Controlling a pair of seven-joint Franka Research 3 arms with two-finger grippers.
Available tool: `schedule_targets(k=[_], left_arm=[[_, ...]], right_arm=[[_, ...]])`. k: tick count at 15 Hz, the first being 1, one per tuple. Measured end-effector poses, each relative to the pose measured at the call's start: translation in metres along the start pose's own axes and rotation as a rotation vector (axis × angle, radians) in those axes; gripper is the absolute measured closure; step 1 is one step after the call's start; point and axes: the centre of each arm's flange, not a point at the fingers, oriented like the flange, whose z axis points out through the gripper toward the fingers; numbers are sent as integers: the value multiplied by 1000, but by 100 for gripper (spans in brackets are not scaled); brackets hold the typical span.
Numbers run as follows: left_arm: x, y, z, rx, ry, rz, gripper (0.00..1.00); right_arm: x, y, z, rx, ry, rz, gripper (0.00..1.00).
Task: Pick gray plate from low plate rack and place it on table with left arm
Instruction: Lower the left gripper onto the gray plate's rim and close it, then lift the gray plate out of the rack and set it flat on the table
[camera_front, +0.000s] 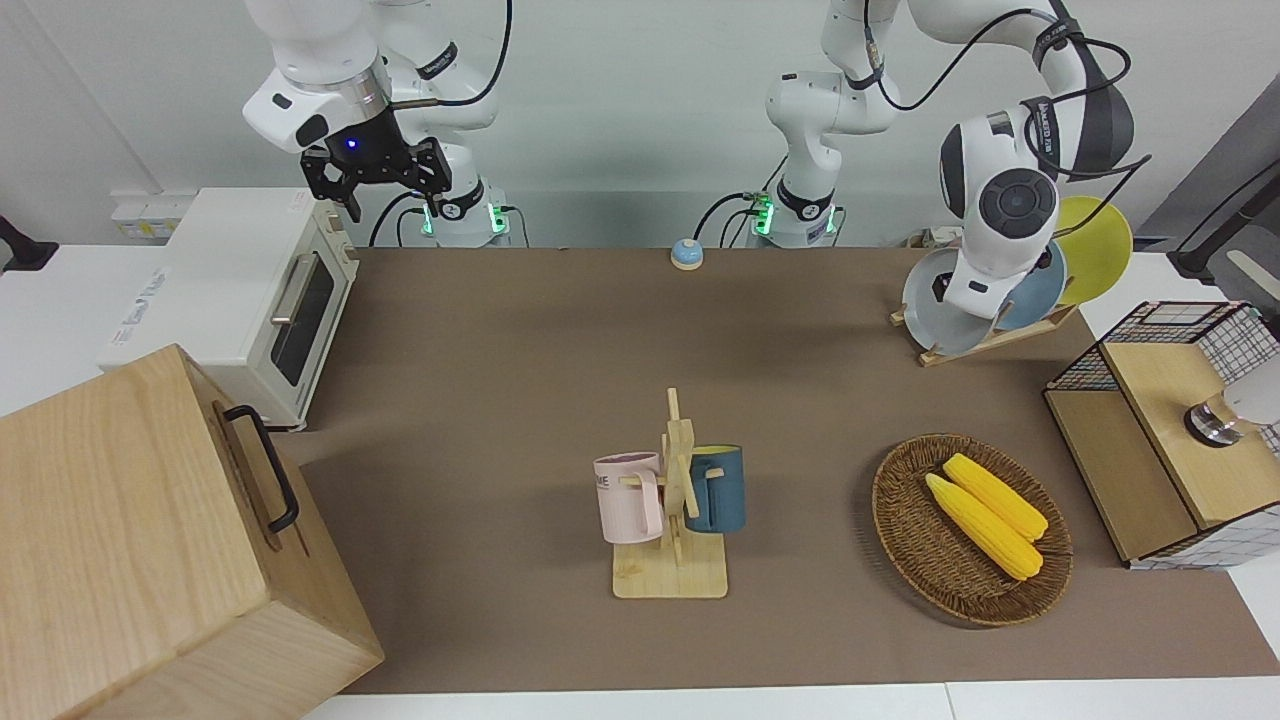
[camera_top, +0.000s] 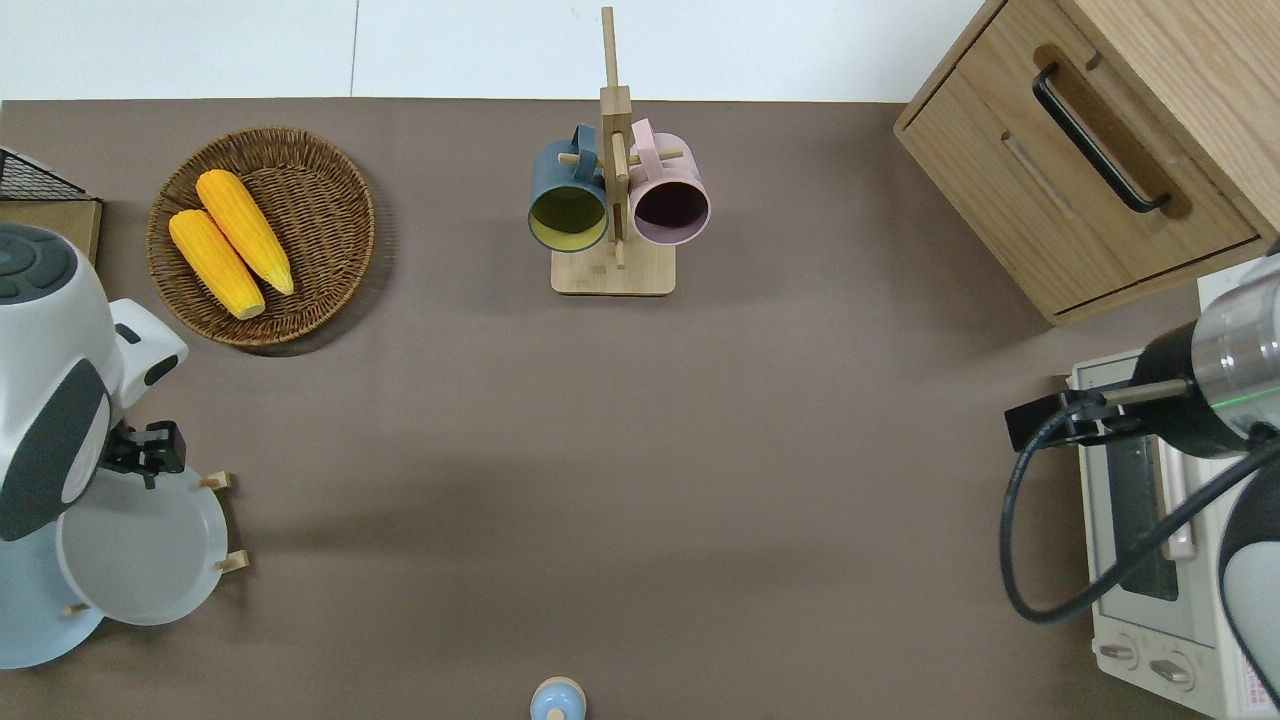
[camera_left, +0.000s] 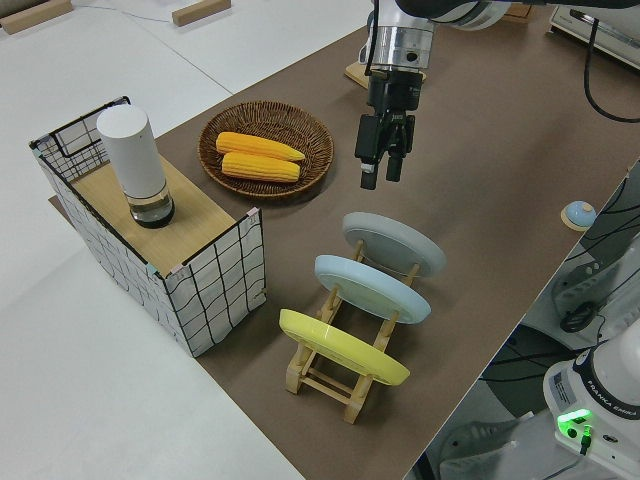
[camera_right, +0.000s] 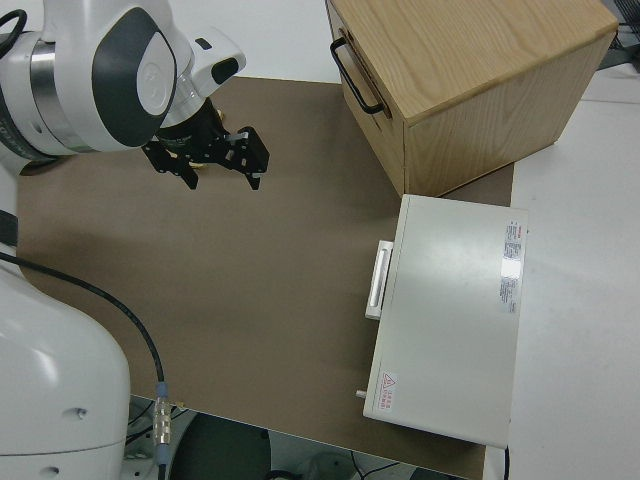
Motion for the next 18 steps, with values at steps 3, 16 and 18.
schedule_targets(k=[3,16,18], left_arm=[[11,-15,32,12,-82,-26,0],[20,-5,51,29,-143,-14,86],[17,-6,38,35,-145,-16,86]], right_arm=[[0,0,0,0,0,0,1],[0,0,0,0,0,0,1],[0,0,0,0,0,0,1]])
